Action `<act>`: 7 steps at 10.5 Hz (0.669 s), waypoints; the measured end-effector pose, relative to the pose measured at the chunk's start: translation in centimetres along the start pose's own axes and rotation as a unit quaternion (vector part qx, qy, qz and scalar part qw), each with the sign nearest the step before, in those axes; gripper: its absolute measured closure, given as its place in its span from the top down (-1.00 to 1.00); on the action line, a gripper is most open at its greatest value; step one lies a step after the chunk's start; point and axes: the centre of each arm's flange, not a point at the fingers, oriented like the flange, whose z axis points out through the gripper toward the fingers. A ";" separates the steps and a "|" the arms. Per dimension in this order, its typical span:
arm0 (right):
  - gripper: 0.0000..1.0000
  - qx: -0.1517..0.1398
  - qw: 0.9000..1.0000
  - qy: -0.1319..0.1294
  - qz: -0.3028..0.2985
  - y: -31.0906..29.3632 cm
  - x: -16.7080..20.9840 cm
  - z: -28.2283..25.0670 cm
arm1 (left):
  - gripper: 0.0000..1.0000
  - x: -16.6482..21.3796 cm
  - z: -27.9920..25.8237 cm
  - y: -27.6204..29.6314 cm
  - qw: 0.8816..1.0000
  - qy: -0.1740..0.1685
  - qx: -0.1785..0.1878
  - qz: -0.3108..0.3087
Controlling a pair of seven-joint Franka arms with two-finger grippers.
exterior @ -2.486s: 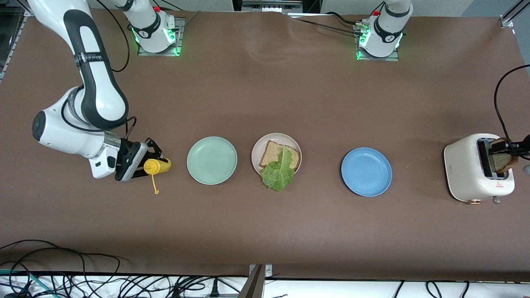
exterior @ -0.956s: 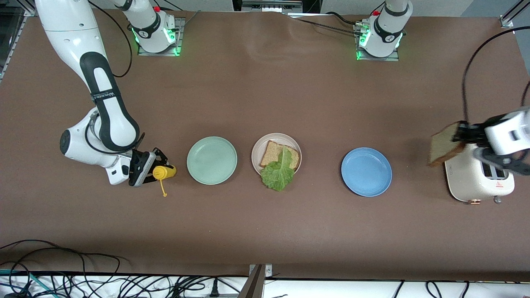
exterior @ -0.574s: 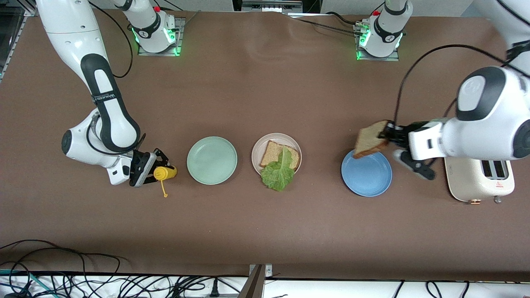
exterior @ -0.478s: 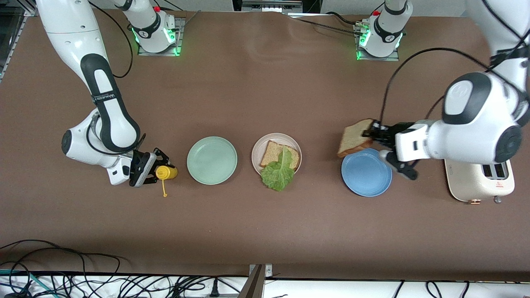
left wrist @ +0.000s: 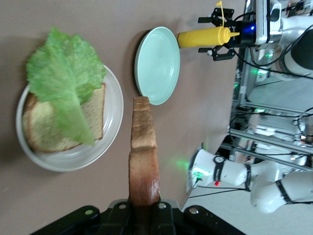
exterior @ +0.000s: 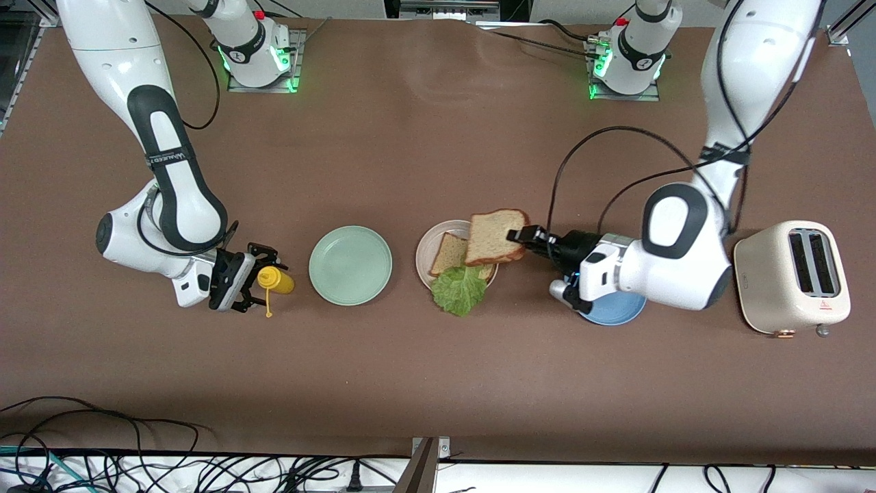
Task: Make sandwich on beige plate with both arms
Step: 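Carry the bread with the left gripper and lay it on the lettuce, then release the bread with the left gripper while the right gripper releases bottle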
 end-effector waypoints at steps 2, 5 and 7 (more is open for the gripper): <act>1.00 0.014 1.000 0.003 0.004 0.0 -0.3 -0.4 | -0.81 1.2 3.3 -2.8 0.998 0.019 -0.055 0.019; 1.00 0.045 0.999 0.009 0.027 -0.1 -1.1 -1.8 | -0.81 1.6 7.7 -7.9 0.993 0.026 -0.089 0.069; 1.00 0.047 0.998 0.013 0.042 -0.1 -1.7 -3.2 | -0.81 1.3 9.8 -10.4 0.992 0.027 -0.087 0.090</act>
